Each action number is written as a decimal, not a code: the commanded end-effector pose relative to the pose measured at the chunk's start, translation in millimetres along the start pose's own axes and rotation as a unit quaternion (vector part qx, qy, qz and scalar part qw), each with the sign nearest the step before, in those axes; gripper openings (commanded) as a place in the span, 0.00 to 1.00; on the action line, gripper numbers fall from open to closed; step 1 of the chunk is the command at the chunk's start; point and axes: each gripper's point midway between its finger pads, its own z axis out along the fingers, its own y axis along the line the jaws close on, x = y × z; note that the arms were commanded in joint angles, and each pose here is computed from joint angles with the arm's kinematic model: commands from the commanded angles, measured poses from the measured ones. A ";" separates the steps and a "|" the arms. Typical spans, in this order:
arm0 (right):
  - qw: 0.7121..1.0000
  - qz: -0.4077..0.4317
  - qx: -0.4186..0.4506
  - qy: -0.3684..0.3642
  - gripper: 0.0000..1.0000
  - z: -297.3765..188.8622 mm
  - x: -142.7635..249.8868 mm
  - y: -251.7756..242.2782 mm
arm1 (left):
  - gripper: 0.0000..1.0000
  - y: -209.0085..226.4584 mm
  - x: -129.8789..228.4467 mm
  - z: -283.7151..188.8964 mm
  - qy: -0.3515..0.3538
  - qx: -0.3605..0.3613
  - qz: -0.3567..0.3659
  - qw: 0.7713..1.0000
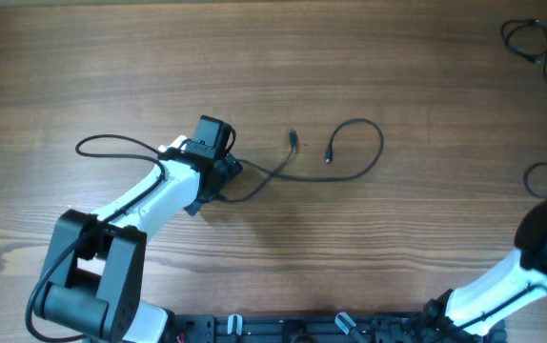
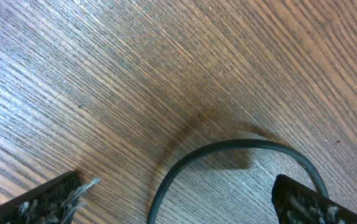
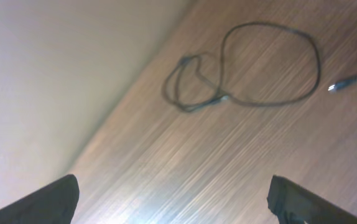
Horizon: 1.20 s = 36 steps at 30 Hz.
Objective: Untangle cables
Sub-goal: 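Pull a cable off to the right edge with the right gripper, then bring the right gripper back to the middle black cable and grasp it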
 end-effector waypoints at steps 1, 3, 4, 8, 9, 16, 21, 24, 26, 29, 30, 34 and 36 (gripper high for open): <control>0.991 0.026 -0.037 0.123 1.00 -12.0 70.3 37.8 | 1.00 17.4 9.1 11.5 0.017 -0.028 -0.005 0.999; 0.980 0.002 -0.032 0.198 1.00 -8.8 126.1 53.6 | 1.00 17.4 9.1 11.5 0.017 -0.028 -0.005 0.999; 0.972 -0.015 -0.025 0.234 1.00 -7.2 159.4 60.2 | 1.00 17.3 9.1 11.5 0.017 -0.028 -0.005 0.999; 0.938 -0.078 0.001 0.339 1.00 -11.8 268.8 69.8 | 1.00 17.1 9.0 11.5 0.016 -0.027 -0.005 0.999; 0.925 -0.098 0.010 0.366 1.00 -15.9 300.9 69.2 | 1.00 15.6 8.2 11.6 0.015 -0.024 -0.005 1.000; 0.872 -0.134 0.047 0.468 1.00 -57.9 427.7 71.5 | 1.00 3.8 -2.1 11.5 -0.004 0.000 -0.012 1.000; 0.882 -0.265 0.013 0.390 1.00 -48.0 445.5 94.3 | 1.00 -1.2 -45.3 -25.8 -0.025 0.041 -0.067 0.997; 0.864 -0.318 -0.040 0.388 1.00 -59.6 470.5 115.8 | 1.00 25.6 -77.1 -55.5 -0.051 0.048 -0.125 0.990; 0.858 -0.339 -0.066 0.380 0.96 -67.1 487.5 130.1 | 1.00 52.1 -92.6 -77.4 -0.067 0.046 -0.167 0.983; 0.865 -0.371 -0.092 0.325 0.82 -67.1 497.3 152.8 | 1.00 91.3 -100.2 -107.9 -0.083 0.037 -0.218 0.972; 0.870 -0.383 -0.093 0.297 0.82 -64.8 497.1 159.2 | 1.00 101.1 -99.6 -116.0 -0.087 0.034 -0.230 0.969; 0.866 -0.433 -0.067 0.241 0.82 -48.2 502.8 156.0 | 1.00 125.7 -92.2 -142.9 -0.101 0.035 -0.257 0.960; 0.861 -0.441 -0.057 0.246 0.79 -37.1 511.1 148.9 | 1.00 129.9 -86.7 -151.3 -0.105 0.039 -0.258 0.960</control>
